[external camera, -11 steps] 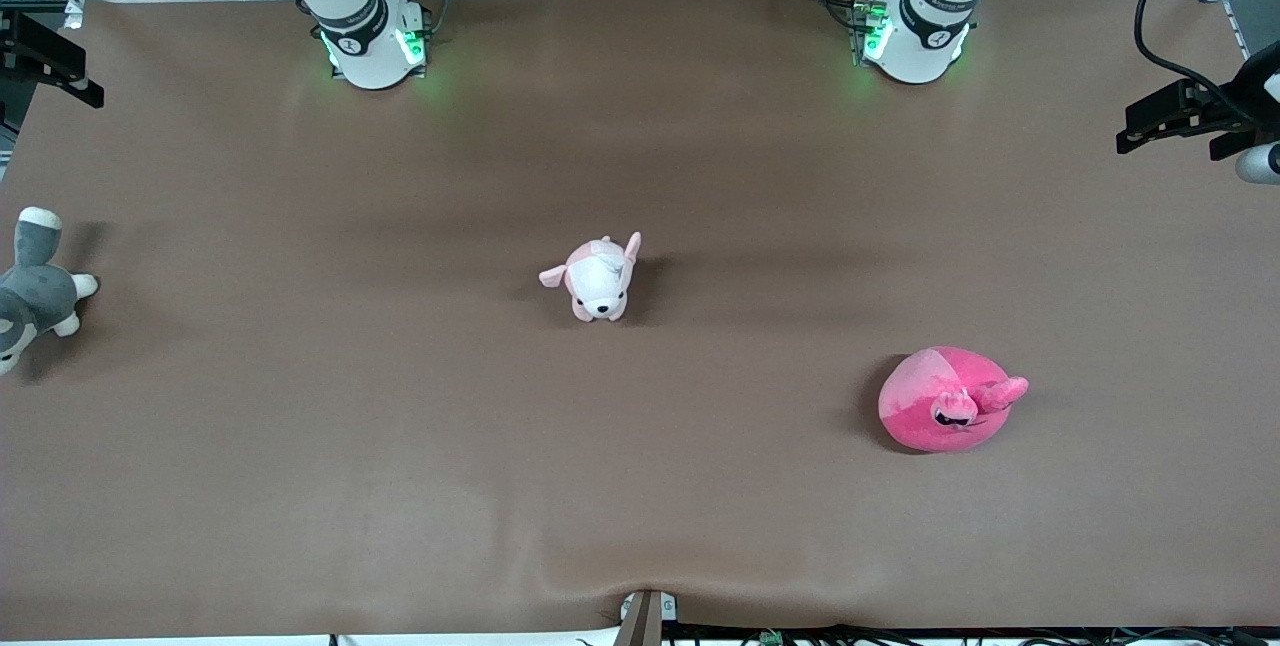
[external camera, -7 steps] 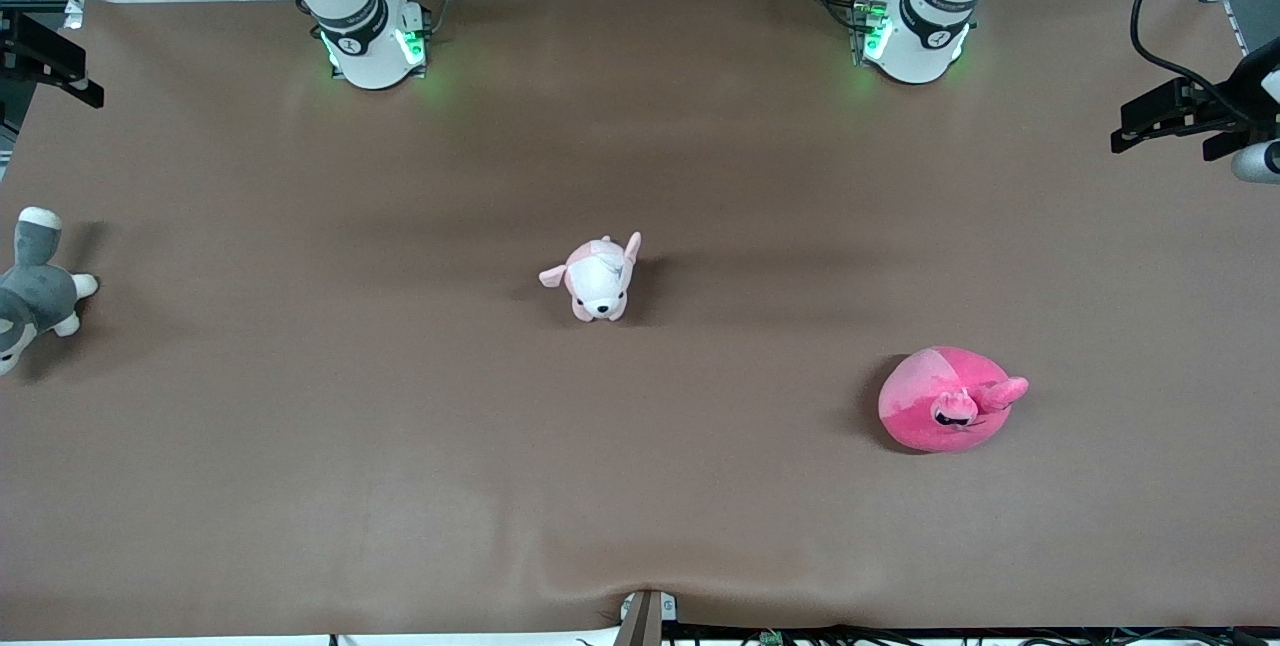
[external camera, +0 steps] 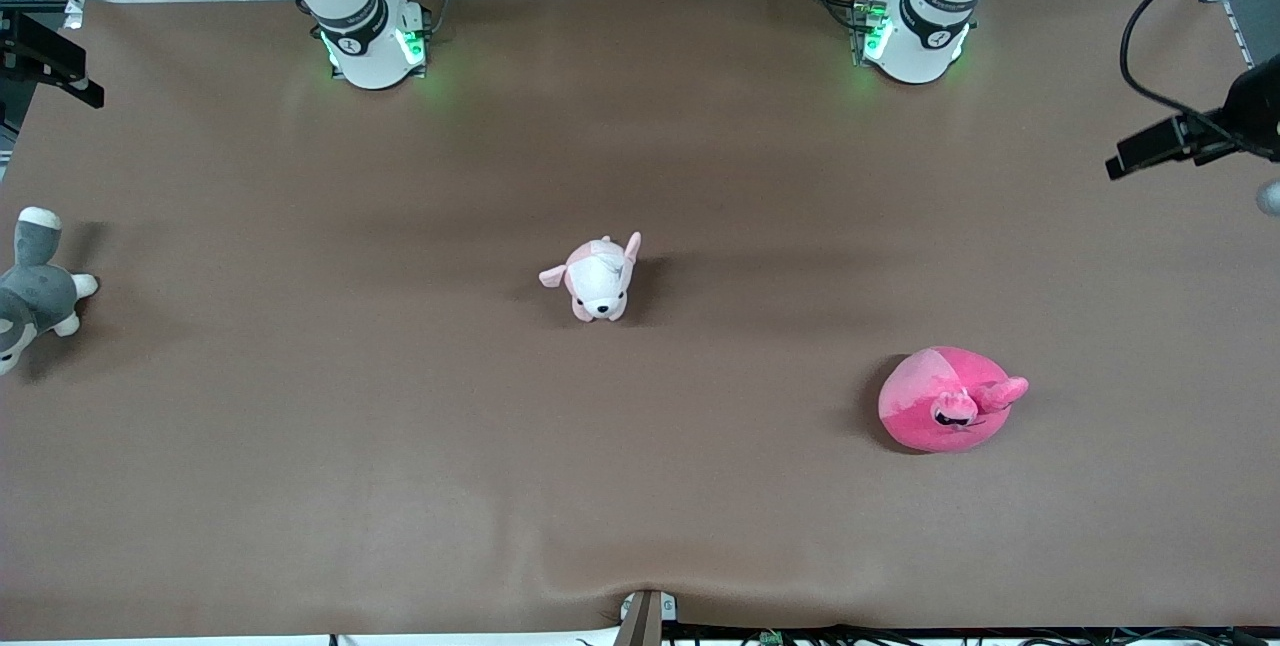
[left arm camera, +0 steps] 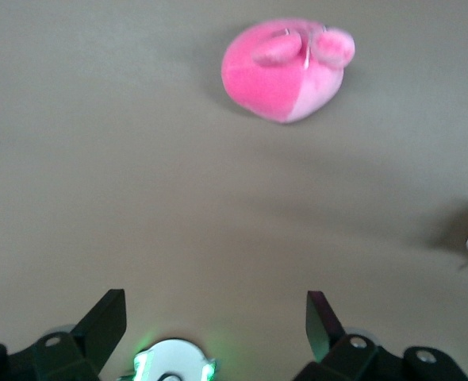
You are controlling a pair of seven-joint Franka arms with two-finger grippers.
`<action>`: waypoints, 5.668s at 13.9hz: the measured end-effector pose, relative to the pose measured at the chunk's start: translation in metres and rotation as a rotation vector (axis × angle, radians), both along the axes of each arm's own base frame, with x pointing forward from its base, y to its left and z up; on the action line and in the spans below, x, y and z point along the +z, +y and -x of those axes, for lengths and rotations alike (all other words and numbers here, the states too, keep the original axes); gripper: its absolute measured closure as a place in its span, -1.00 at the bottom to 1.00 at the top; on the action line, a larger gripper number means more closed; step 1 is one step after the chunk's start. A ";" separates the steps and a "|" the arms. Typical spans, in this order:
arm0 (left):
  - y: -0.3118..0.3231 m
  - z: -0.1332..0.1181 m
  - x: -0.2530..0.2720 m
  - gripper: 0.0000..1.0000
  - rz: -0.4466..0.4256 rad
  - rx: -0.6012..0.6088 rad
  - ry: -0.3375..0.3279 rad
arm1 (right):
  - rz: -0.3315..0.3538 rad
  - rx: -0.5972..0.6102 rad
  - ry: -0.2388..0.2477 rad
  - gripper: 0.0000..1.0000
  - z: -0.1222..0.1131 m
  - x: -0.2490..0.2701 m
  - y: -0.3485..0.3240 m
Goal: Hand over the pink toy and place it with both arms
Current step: 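Reach the left gripper down toward the pink plush toy, then close the left gripper on the pink plush toy's head, then carry the plush to mid-table with the left gripper while the right gripper approaches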
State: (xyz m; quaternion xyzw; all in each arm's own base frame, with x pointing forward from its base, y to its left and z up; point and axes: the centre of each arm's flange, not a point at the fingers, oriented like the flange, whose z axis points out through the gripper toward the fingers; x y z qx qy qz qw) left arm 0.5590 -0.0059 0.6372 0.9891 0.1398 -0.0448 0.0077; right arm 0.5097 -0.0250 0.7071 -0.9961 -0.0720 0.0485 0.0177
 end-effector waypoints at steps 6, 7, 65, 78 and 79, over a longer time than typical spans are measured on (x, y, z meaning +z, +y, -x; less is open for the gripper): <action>-0.007 -0.028 -0.022 -1.00 -0.022 0.410 -0.029 | 0.000 0.000 0.000 -1.00 0.000 0.000 0.000; -0.009 -0.038 -0.032 -1.00 -0.023 0.505 -0.041 | 0.000 0.000 0.000 -1.00 0.000 0.000 0.000; -0.098 -0.134 -0.249 0.78 0.156 1.496 -0.014 | -0.385 -0.416 0.352 -1.00 -0.088 -0.189 -0.074; -0.412 -0.026 -0.114 0.78 0.363 1.330 -0.106 | -0.483 -1.187 0.577 -1.00 -0.114 -0.139 0.247; -0.430 -0.015 -0.113 0.78 0.378 1.299 -0.112 | -0.485 -1.234 0.578 -1.00 -0.112 -0.136 0.264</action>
